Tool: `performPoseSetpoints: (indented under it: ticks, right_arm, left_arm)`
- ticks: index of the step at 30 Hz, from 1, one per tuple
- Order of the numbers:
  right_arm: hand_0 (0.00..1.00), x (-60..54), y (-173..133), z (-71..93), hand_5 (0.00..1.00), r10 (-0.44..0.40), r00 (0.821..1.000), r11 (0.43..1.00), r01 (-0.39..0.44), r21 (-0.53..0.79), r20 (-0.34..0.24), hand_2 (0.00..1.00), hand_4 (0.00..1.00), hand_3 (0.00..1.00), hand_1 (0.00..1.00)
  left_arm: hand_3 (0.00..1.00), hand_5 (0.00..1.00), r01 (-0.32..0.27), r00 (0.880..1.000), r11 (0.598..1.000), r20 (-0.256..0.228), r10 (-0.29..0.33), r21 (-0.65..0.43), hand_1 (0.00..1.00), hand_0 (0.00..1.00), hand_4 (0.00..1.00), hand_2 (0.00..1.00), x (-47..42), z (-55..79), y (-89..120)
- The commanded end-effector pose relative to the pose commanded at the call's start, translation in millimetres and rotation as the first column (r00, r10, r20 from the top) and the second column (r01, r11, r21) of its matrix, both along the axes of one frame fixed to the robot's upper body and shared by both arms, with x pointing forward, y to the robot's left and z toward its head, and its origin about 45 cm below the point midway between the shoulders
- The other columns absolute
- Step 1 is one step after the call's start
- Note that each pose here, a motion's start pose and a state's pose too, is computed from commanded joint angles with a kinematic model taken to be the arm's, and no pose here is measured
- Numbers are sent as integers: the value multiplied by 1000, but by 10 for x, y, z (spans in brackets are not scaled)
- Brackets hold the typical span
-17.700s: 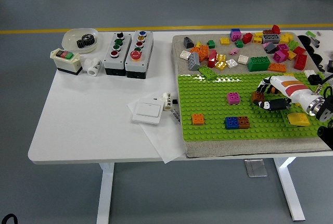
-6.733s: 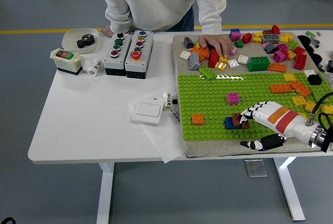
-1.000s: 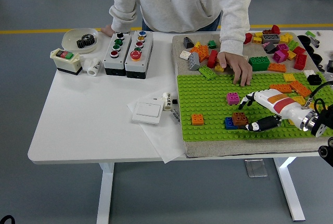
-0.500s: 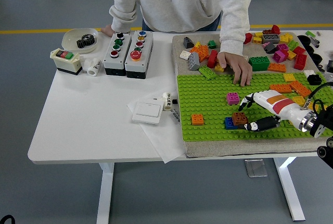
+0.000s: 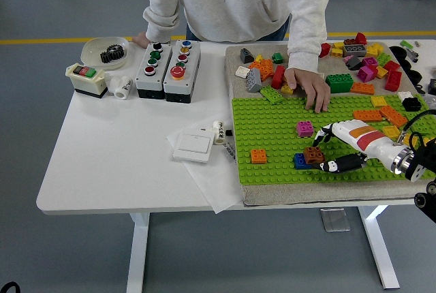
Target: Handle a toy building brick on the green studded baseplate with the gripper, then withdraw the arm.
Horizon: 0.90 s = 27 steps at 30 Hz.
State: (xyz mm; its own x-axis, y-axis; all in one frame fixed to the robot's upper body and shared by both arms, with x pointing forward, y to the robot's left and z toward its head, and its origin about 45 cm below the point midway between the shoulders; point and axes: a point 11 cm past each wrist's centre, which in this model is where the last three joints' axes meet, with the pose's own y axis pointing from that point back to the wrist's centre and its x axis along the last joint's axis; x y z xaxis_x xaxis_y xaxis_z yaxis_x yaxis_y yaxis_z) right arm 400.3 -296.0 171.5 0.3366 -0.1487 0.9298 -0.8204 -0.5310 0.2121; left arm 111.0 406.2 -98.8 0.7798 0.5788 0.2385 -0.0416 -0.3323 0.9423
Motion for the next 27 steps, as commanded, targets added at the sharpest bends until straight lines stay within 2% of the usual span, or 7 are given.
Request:
performPoseSetpoints:
  ticks: [27]
  right_arm:
    - [555, -6, -15, -7, 581, 0, 1000, 1000, 0, -8, 9, 563, 852, 534, 516]
  left_arm:
    - [597, 598, 2, 1000, 1000, 2, -2, -1, 737, 735, 660, 751, 12, 3, -1]
